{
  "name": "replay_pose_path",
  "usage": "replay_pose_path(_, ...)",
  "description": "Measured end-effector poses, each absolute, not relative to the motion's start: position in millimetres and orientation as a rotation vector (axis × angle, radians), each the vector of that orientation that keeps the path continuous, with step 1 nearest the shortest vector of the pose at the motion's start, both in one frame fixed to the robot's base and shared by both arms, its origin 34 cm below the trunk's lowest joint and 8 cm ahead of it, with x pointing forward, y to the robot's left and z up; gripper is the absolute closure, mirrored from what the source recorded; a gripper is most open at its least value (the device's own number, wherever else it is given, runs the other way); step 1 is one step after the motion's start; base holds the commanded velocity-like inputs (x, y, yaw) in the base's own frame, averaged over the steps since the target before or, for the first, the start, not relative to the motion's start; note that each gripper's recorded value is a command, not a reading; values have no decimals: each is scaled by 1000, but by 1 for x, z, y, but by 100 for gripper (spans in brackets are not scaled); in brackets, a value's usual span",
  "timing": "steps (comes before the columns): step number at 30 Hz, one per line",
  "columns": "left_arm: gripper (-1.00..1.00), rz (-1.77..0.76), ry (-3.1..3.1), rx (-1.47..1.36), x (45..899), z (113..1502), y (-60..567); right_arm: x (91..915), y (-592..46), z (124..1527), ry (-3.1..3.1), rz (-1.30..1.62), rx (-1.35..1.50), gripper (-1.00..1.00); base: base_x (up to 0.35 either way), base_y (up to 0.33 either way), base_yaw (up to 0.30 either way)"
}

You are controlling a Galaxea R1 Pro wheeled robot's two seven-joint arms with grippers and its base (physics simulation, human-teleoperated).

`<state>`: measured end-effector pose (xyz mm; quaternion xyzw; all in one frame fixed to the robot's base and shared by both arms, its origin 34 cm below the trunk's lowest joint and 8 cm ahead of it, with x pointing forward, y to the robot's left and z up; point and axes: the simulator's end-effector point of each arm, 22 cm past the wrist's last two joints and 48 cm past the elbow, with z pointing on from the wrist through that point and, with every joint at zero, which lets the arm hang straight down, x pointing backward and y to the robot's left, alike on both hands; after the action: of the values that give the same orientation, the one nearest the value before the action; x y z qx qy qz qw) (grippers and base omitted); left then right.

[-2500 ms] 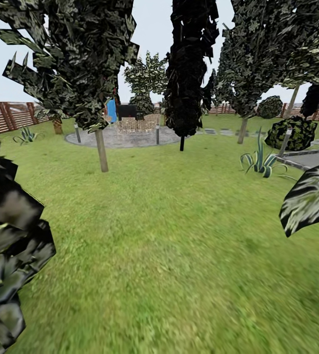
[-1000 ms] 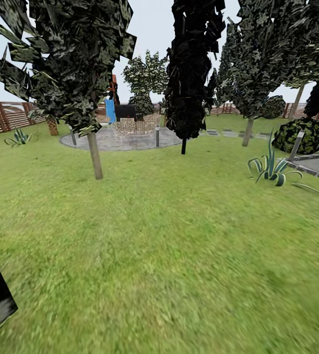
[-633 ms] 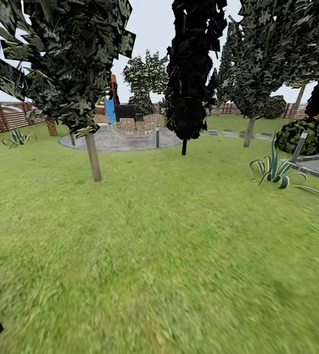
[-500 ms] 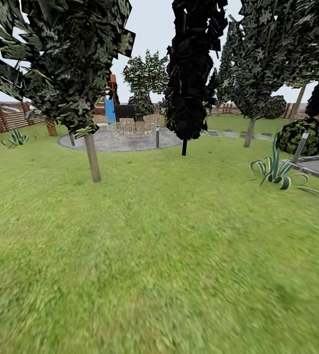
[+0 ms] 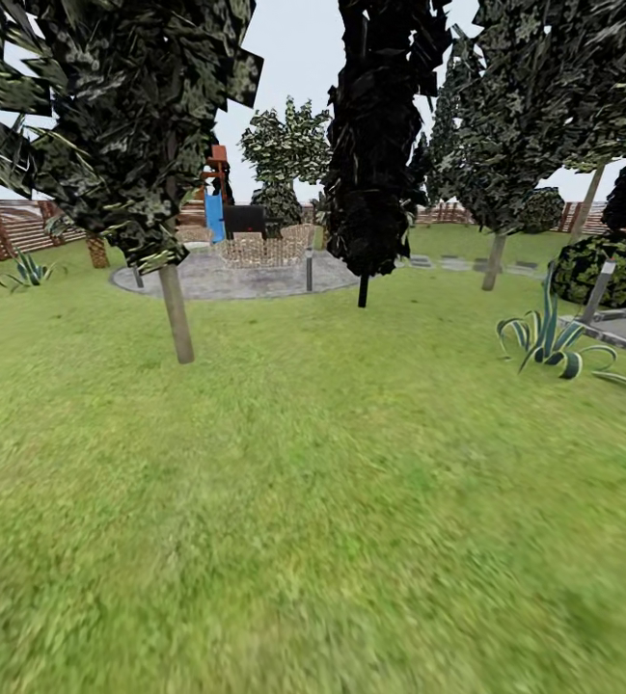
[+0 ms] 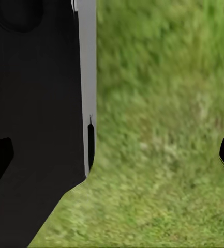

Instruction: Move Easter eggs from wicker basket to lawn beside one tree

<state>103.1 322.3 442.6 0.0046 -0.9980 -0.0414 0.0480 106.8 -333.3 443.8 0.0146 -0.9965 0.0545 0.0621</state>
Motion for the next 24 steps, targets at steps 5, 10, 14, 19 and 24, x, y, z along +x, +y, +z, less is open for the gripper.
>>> replay_pose_path(5, -100, -126, -3043, 14, 103, 443, 322, 107, -333, 444, -3013, 165, 43, -100, 331, 0, 0)
replay_pose_path(10, -100, -126, -3043, 14, 103, 443, 322, 107, -333, 444, -3013, 165, 43, -100, 331, 0, 0)
replay_pose_path(14, -100, -126, -3043, 14, 103, 443, 322, 107, -333, 444, -3012, 165, 44, -100, 331, 0, 0)
replay_pose_path(19, -100, -126, -3043, 14, 103, 443, 322, 107, -333, 444, -3013, 165, 43, -100, 331, 0, 0)
replay_pose_path(24, -100, -126, -3043, 14, 103, 443, 322, 107, -333, 444, -3012, 165, 44, -100, 331, 0, 0)
